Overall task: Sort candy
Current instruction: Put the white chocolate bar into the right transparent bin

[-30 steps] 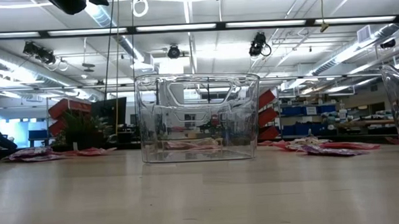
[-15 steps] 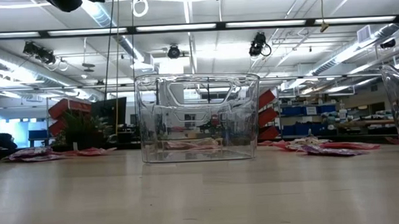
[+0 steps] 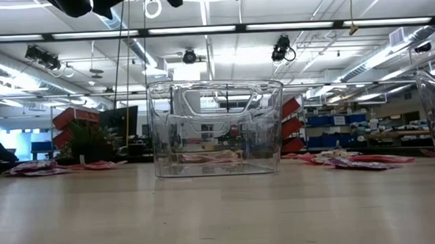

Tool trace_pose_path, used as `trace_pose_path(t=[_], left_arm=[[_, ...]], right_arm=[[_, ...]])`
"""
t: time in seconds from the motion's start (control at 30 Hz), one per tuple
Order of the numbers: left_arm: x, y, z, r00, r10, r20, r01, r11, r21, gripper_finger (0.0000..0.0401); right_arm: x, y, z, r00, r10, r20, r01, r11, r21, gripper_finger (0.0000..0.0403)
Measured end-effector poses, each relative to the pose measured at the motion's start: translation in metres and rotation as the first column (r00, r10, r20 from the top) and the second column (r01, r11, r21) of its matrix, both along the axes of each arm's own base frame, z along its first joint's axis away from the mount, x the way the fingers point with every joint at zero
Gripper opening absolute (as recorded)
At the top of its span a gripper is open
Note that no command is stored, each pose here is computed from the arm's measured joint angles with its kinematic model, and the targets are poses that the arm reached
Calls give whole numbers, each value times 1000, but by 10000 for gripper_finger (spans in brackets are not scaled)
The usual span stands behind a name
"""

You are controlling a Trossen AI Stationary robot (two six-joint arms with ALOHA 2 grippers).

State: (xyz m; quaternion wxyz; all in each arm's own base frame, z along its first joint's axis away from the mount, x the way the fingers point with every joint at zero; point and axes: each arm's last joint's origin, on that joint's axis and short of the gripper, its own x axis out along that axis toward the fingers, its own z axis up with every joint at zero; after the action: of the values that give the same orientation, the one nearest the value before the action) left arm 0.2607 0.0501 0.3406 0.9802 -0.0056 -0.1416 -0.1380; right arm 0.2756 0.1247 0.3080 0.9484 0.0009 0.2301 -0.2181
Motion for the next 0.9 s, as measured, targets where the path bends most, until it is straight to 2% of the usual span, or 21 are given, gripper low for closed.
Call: trace_pose_path(t=[0.1, 0.23, 0.4, 0.57, 0.73, 0.9], left_arm=[[0, 0, -1, 1000, 0, -15, 0, 1000, -3, 140], [1, 0, -3, 999, 0, -38, 0, 1000, -8, 140], [2, 1, -8, 997, 5, -81, -5, 1000, 1, 140], [3, 1, -11, 995, 9, -103, -7, 1000, 19, 140], [3, 2, -14, 991, 15, -131, -13, 1000, 20, 140], [3, 9, -25, 969, 40, -245, -39, 999, 8, 140]], right_arm=[[-15, 3, -11, 988, 60, -145, -29, 978, 208, 16], [-33, 14, -23, 923, 189, -336, -27, 900, 434, 16], [-52, 38, -26, 874, 262, -409, 49, 791, 611, 16], [-75, 58, -29, 832, 273, -483, 143, 735, 663, 16], [-95, 61, -33, 778, 223, -587, 229, 770, 596, 16], [-102, 63, -44, 735, 238, -635, 252, 774, 581, 16]])
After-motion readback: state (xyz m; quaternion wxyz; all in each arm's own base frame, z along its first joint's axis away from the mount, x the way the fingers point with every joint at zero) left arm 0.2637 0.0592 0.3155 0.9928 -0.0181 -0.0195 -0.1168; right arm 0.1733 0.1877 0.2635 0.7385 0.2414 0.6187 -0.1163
